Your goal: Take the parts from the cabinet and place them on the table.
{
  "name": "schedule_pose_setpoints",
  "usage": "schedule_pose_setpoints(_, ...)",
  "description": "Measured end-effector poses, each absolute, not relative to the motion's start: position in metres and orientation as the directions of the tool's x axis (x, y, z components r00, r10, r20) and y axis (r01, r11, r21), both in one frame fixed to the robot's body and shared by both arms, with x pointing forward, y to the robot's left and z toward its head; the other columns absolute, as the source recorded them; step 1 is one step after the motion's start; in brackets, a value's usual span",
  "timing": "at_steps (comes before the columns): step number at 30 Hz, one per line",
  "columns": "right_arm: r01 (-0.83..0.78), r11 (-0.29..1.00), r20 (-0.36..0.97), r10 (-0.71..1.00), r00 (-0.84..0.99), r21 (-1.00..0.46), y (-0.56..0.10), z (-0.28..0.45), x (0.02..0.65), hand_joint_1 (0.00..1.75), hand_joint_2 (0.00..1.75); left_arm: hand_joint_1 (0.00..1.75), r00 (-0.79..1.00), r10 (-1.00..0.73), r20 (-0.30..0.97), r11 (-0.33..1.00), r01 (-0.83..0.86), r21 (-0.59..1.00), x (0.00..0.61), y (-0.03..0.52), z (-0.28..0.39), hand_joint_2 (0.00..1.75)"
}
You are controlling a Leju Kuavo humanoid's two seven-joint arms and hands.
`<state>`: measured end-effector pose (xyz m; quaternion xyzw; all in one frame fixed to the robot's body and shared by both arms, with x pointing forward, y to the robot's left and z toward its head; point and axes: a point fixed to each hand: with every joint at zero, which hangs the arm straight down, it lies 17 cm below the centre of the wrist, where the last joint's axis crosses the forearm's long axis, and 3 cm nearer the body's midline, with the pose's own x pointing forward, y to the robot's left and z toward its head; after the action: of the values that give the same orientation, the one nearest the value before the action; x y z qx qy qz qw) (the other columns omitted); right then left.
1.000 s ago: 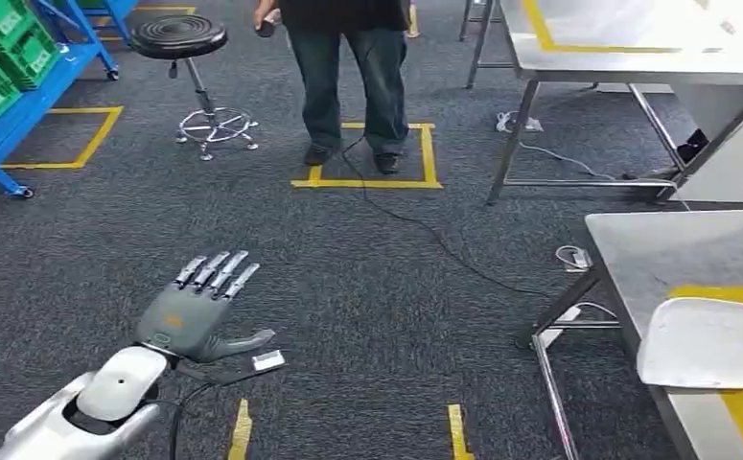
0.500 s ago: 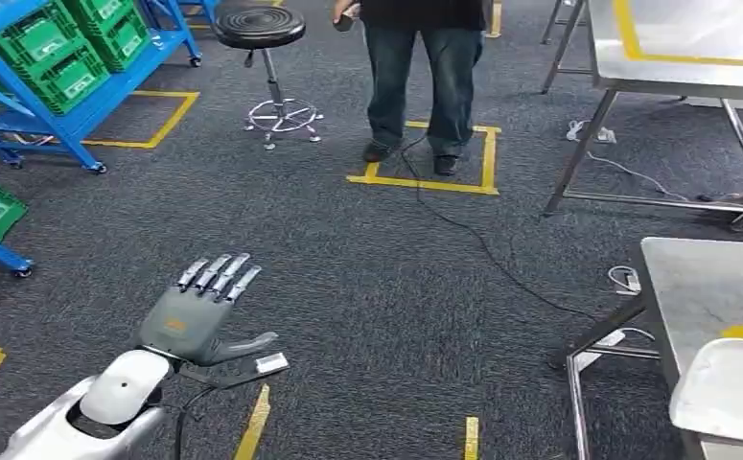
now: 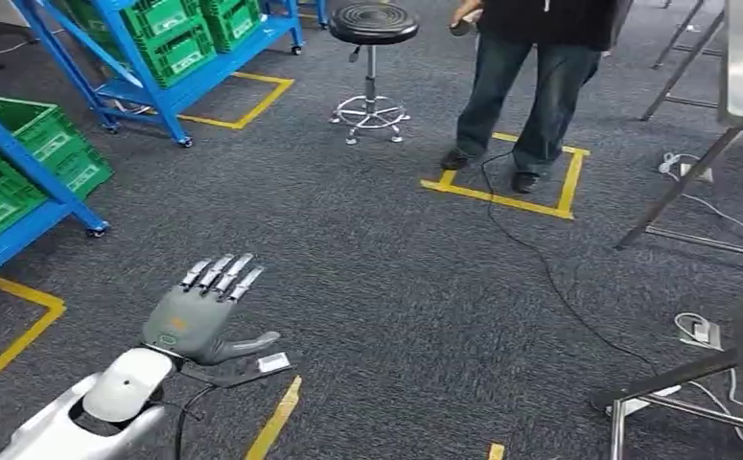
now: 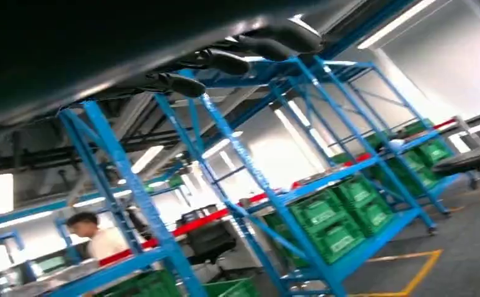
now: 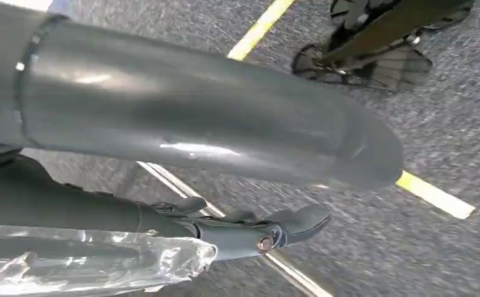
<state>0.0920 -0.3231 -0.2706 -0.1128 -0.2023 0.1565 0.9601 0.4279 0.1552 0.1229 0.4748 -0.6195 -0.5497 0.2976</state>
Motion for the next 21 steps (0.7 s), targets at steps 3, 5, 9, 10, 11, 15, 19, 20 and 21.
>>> schedule_pose_setpoints(3,-0.257,0.927,0.349,0.344,0.872,-0.274,-0.3223,-0.2712,0.09,0.0,0.0,0.0,-0.373,-0.915,-0.152,-0.054,-0.261,0.964,0.4283,0.1545,0.1234,0.0)
schedule_pose_setpoints(5,-0.256,0.927,0.351,0.344,0.871,-0.274,-0.3222,-0.2709,0.0913,0.0,0.0,0.0,-0.373,-0.915,-0.151,-0.055,-0.255,0.965,0.4269,0.1549,0.1209,0.0)
schedule_pose_setpoints(9,-0.256,0.928,0.352,0.344,0.871,-0.272,-0.3208,-0.271,0.0908,0.0,0.0,0.0,-0.372,-0.915,-0.154,-0.057,-0.259,0.964,0.4283,0.1555,0.1226,0.0)
schedule_pose_setpoints(10,-0.257,0.927,0.348,0.344,0.872,-0.271,-0.3209,-0.2715,0.088,0.0,0.0,0.0,-0.373,-0.915,-0.153,-0.057,-0.258,0.965,0.428,0.1553,0.122,0.0)
schedule_pose_setpoints(11,-0.258,0.927,0.346,0.344,0.873,-0.271,-0.3211,-0.2717,0.0864,0.0,0.0,0.0,-0.373,-0.915,-0.153,-0.057,-0.255,0.965,0.4272,0.1552,0.1205,0.0)
schedule_pose_setpoints(15,-0.257,0.927,0.348,0.344,0.872,-0.272,-0.3211,-0.2714,0.0881,0.0,0.0,0.0,-0.373,-0.915,-0.153,-0.06,-0.249,0.967,0.4265,0.1559,0.1177,0.0)
schedule_pose_setpoints(19,-0.257,0.929,0.349,0.342,0.872,-0.267,-0.3198,-0.2714,0.0888,0.0,0.0,0.0,-0.372,-0.915,-0.155,-0.058,-0.258,0.964,0.4296,0.1549,0.1223,0.0)
schedule_pose_setpoints(20,-0.257,0.929,0.351,0.342,0.872,-0.266,-0.3196,-0.2713,0.0899,0.0,0.0,0.0,-0.372,-0.915,-0.155,-0.059,-0.255,0.965,0.4293,0.1551,0.1212,0.0)
schedule_pose_setpoints(21,-0.256,0.929,0.355,0.341,0.87,-0.266,-0.3193,-0.2708,0.0932,0.0,0.0,0.0,-0.372,-0.915,-0.155,-0.06,-0.255,0.965,0.4294,0.1552,0.121,0.0)
